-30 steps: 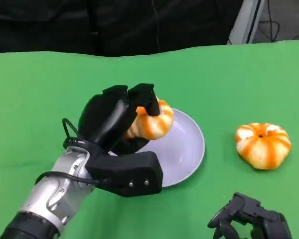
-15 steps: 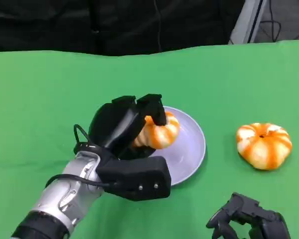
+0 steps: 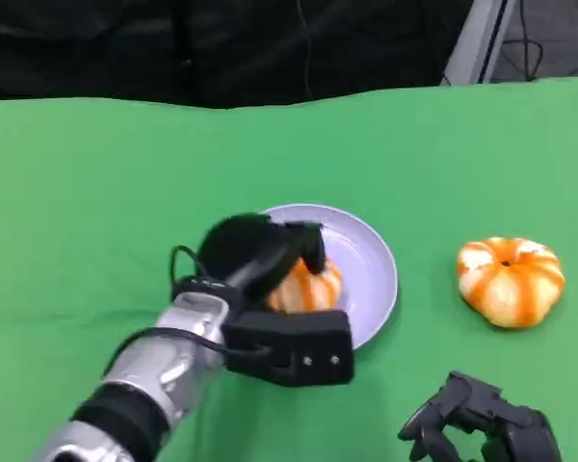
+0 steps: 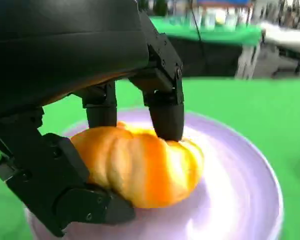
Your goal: Grasp the bread from the table and place it into the plate.
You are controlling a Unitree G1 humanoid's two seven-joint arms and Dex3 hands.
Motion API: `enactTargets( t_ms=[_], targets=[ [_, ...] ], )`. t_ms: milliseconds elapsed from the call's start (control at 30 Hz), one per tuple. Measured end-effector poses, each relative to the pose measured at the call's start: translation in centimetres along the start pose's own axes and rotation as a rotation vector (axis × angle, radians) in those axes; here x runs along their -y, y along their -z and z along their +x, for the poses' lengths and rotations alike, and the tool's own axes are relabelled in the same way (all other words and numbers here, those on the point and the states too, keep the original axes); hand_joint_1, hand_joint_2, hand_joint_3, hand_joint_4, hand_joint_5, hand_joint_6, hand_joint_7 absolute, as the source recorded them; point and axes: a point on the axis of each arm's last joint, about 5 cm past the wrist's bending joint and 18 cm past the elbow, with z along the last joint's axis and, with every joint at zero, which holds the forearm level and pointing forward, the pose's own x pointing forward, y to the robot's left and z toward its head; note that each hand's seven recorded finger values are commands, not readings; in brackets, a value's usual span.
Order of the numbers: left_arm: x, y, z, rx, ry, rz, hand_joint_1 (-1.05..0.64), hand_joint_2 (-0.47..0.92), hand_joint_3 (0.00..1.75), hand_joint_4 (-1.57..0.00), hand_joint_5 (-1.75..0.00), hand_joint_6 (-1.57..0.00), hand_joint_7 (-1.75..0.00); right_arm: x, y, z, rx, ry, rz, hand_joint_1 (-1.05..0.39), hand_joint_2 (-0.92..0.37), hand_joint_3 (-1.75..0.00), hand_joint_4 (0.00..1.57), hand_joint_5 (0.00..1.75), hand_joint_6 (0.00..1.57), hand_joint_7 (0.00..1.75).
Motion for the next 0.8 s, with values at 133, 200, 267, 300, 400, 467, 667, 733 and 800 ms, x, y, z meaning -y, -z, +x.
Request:
enactTargets(
  t_ms=[133, 200, 267, 300, 400, 467, 667, 733, 800],
  targets=[
    [-0.3, -0.1, 0.4, 0.002, -0.002, 0.013, -0.23, 0.92, 0.11, -0.72, -1.02, -0.86, -0.13, 0.00, 0.0, 0.0, 0.000, 0.002, 0.000, -0.70, -0.92, -0.45, 0.82, 1.54, 0.88, 1.21],
    [-0.4, 0.0, 0.4, 0.002, -0.004, 0.015, -0.23, 0.92, 0.11, -0.72, -1.01, -0.86, -0.12, 0.00, 0.0, 0.0, 0.000, 0.002, 0.000, -0.70, -0.92, -0.45, 0.81, 1.54, 0.88, 1.21],
    [-0.4, 0.0, 0.4, 0.001, -0.001, 0.016, -0.23, 0.92, 0.11, -0.72, -1.01, -0.87, -0.12, 0.00, 0.0, 0.0, 0.000, 0.002, 0.000, -0.70, -0.92, -0.45, 0.81, 1.55, 0.88, 1.21],
    [-0.4, 0.0, 0.4, 0.001, -0.001, 0.016, -0.23, 0.92, 0.11, -0.72, -1.01, -0.87, -0.11, -0.01, 0.0, 0.0, 0.000, 0.002, 0.000, -0.70, -0.92, -0.45, 0.81, 1.55, 0.88, 1.21],
    [-0.3, 0.0, 0.4, 0.000, 0.001, 0.017, -0.25, 0.92, 0.12, -0.68, -0.88, -0.82, -0.06, -0.01, 0.0, 0.0, 0.000, 0.001, 0.000, -0.70, -0.92, -0.44, 0.81, 1.55, 0.88, 1.21],
    [-0.3, 0.0, 0.4, -0.004, 0.003, 0.022, -0.26, 0.92, 0.13, -0.70, -0.74, -0.79, -0.03, -0.01, 0.0, 0.0, 0.000, 0.001, 0.000, -0.70, -0.92, -0.44, 0.81, 1.55, 0.88, 1.21],
    [-1.1, 0.2, 0.7, -0.064, 0.204, 0.114, -0.98, 0.92, 0.48, -0.01, -0.01, -0.02, 0.00, 0.01, 0.0, 0.0, 0.001, 0.002, 0.002, -0.67, -0.92, -0.45, 0.82, 1.54, 0.89, 1.20],
    [-1.4, 0.2, 0.7, -0.075, 0.244, 0.123, -0.99, 0.92, 0.49, 0.00, 0.00, -0.01, 0.00, 0.03, 0.0, 0.0, 0.001, 0.003, 0.002, -0.67, -0.92, -0.45, 0.82, 1.55, 0.89, 1.20],
    [-1.6, 0.2, 0.7, -0.086, 0.260, 0.127, -1.00, 0.92, 0.49, 0.00, 0.00, 0.00, 0.00, 0.03, 0.0, 0.0, 0.001, 0.002, 0.002, -0.67, -0.92, -0.45, 0.82, 1.54, 0.89, 1.20]
  ],
)
